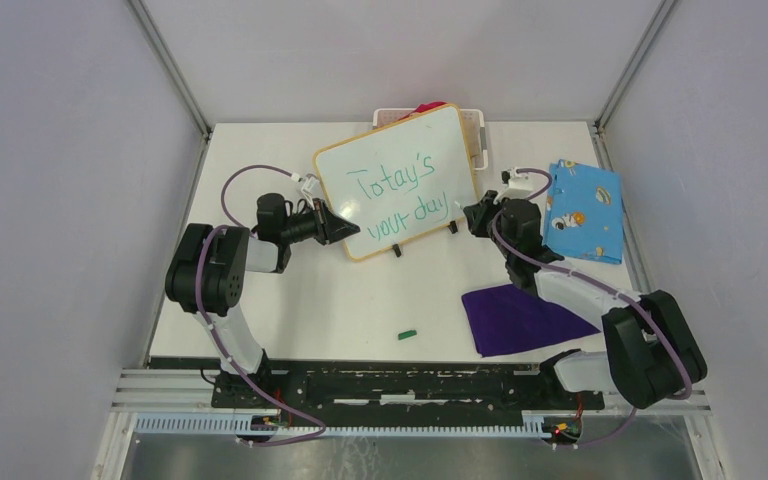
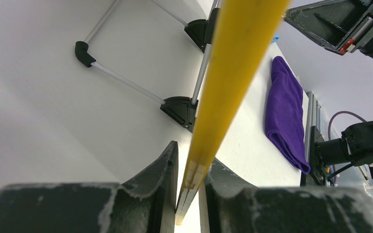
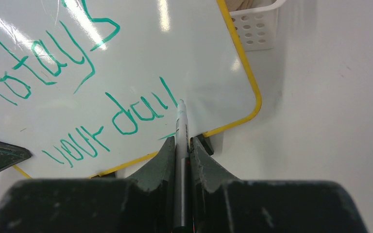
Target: Write a sentence on the whiteboard
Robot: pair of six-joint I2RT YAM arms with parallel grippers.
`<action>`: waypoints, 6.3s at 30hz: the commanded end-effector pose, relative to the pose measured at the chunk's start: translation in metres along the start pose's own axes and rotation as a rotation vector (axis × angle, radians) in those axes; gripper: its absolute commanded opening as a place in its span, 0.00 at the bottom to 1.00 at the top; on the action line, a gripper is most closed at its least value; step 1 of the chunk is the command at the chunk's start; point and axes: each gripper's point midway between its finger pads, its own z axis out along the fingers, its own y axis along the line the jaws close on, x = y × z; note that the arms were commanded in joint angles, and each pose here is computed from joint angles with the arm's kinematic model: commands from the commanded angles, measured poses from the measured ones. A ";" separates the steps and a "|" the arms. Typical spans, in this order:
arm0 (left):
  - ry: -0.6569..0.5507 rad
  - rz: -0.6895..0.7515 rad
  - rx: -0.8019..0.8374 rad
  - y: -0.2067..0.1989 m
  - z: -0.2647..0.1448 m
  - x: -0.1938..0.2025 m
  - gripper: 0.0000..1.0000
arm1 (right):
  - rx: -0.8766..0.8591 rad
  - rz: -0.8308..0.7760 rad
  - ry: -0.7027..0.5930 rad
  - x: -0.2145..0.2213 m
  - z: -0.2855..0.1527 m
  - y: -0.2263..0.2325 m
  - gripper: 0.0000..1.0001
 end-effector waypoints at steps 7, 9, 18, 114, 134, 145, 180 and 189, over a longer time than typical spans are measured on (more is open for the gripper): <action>0.048 -0.002 -0.068 0.016 0.004 0.017 0.26 | 0.019 0.005 -0.057 -0.020 0.011 0.003 0.00; 0.050 -0.005 -0.069 0.016 0.004 0.018 0.26 | 0.018 0.003 -0.059 -0.021 0.012 0.004 0.00; 0.051 -0.006 -0.071 0.016 0.004 0.018 0.26 | 0.018 -0.002 -0.055 -0.022 0.014 0.004 0.00; 0.057 -0.002 -0.071 0.016 0.005 0.019 0.26 | -0.017 0.058 -0.083 -0.037 -0.002 0.013 0.00; 0.050 0.007 -0.053 0.011 0.004 0.017 0.36 | -0.153 -0.067 -0.141 -0.053 -0.112 0.036 0.00; 0.016 -0.013 -0.041 0.011 -0.003 0.011 0.50 | -0.081 -0.143 -0.135 -0.028 -0.138 0.003 0.00; -0.330 -0.074 -0.879 -0.051 -0.174 -0.095 1.00 | -0.195 -0.236 -0.095 -0.031 -0.141 0.032 0.00; 0.012 0.154 -0.631 -0.125 -0.116 -0.019 0.99 | -0.070 -0.299 -0.049 -0.003 -0.140 -0.005 0.00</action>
